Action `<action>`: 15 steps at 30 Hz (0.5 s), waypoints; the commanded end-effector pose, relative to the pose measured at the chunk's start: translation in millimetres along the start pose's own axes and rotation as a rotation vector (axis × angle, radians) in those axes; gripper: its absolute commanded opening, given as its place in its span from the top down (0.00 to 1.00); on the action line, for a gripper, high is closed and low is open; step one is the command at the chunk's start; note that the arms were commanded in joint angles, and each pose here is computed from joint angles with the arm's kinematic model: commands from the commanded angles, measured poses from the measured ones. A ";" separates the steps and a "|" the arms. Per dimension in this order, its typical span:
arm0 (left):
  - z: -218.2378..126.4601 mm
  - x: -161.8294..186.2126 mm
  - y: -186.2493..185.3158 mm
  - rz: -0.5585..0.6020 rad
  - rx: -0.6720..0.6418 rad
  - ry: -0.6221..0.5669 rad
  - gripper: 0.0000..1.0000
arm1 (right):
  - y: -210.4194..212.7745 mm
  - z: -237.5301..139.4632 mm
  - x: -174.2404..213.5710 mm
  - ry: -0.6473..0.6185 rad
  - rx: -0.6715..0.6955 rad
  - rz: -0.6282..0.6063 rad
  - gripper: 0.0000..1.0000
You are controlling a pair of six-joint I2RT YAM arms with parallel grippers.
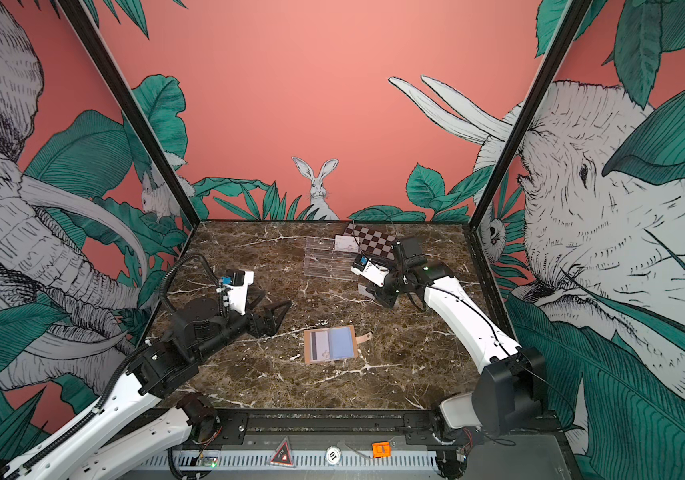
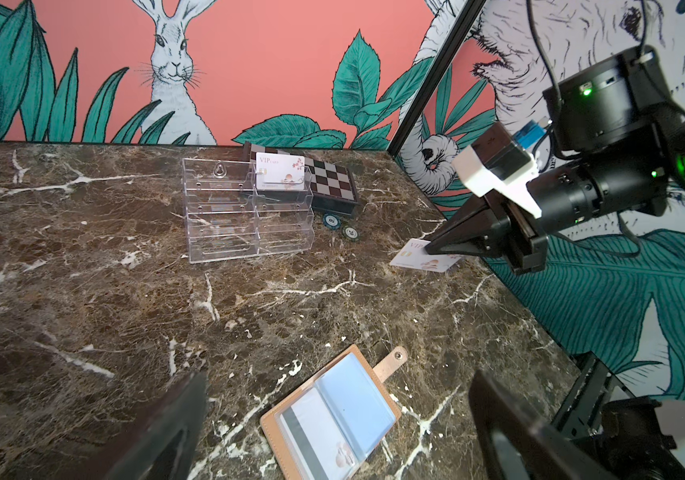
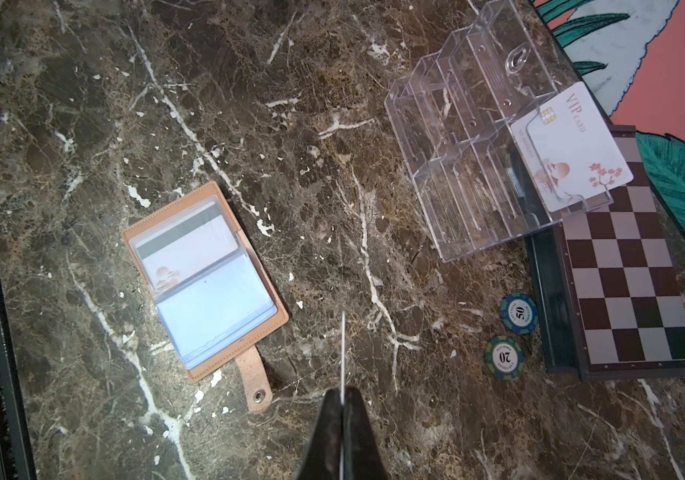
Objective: Take the credit cards out of the card holder
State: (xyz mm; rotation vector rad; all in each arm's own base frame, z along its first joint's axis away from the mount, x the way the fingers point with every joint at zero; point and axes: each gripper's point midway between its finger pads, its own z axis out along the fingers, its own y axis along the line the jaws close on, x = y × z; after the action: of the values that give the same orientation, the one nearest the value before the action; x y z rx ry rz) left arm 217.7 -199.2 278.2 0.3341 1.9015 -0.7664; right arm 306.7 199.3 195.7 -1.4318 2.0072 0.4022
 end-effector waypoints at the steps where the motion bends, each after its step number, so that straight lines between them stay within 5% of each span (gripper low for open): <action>1: 4.9 4.1 3.1 -0.003 -0.008 0.004 0.01 | -10.2 0.5 -17.1 -0.046 0.015 -0.061 1.00; 15: 30.1 25.0 6.7 -0.016 -0.001 0.054 0.01 | -40.5 38.2 -37.4 -0.093 -0.050 -0.129 1.00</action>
State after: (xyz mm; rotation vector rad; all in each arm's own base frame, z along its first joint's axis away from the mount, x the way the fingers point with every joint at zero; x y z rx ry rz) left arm 228.5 -213.0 244.9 0.3515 1.9781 -0.7537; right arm 353.2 224.1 189.2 -1.5193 1.9117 0.4248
